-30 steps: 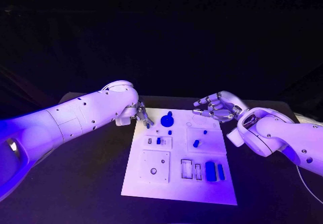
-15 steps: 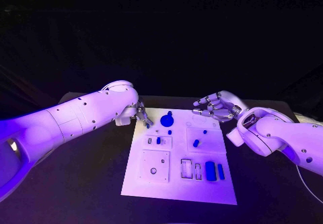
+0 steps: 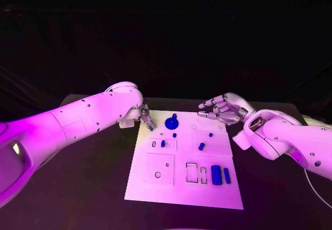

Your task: Assemble the parts on the task board

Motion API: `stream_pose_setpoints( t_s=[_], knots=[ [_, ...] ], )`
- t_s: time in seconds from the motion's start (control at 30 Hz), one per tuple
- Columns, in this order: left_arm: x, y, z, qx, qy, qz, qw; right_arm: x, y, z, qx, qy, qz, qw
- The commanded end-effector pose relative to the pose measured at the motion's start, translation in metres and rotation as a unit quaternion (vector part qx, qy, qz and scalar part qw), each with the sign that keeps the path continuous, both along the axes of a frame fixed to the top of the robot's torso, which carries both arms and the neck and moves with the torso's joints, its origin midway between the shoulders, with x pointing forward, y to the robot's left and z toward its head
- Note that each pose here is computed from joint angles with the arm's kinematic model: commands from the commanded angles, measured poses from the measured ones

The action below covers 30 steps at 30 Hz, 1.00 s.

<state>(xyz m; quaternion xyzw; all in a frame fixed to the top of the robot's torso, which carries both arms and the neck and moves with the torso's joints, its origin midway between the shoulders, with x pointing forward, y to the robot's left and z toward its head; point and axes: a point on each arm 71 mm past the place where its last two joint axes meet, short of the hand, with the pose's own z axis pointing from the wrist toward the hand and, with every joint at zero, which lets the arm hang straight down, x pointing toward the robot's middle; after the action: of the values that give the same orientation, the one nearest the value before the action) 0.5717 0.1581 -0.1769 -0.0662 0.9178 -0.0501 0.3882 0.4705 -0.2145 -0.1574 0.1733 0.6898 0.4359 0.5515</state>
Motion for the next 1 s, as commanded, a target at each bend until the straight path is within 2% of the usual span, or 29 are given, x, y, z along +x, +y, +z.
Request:
stream_pose_setpoints(
  t_s=[0.03, 0.33, 0.53, 0.73, 1.0],
  knots=[
    [-0.0017, -0.002, -0.0044, 0.0, 0.013, -0.01, 1.0, -0.001, 0.002, 0.0, -0.004, 0.0, 0.009, 1.0],
    [-0.0017, -0.002, -0.0056, -0.013, 0.007, -0.008, 1.0, -0.001, 0.002, 0.0, -0.004, 0.001, 0.01, 1.0],
    [-0.0045, -0.004, -0.002, -0.054, -0.014, -0.019, 0.998, -0.001, 0.001, 0.0, -0.004, 0.001, 0.009, 1.0],
    [-0.0126, -0.003, 0.0059, -0.093, -0.052, -0.028, 0.994, -0.001, 0.0, -0.001, -0.004, 0.001, 0.007, 1.0],
    [-0.0252, 0.004, 0.0139, -0.125, -0.091, -0.022, 0.988, -0.002, 0.0, -0.002, -0.005, 0.002, 0.006, 1.0]
  ],
)
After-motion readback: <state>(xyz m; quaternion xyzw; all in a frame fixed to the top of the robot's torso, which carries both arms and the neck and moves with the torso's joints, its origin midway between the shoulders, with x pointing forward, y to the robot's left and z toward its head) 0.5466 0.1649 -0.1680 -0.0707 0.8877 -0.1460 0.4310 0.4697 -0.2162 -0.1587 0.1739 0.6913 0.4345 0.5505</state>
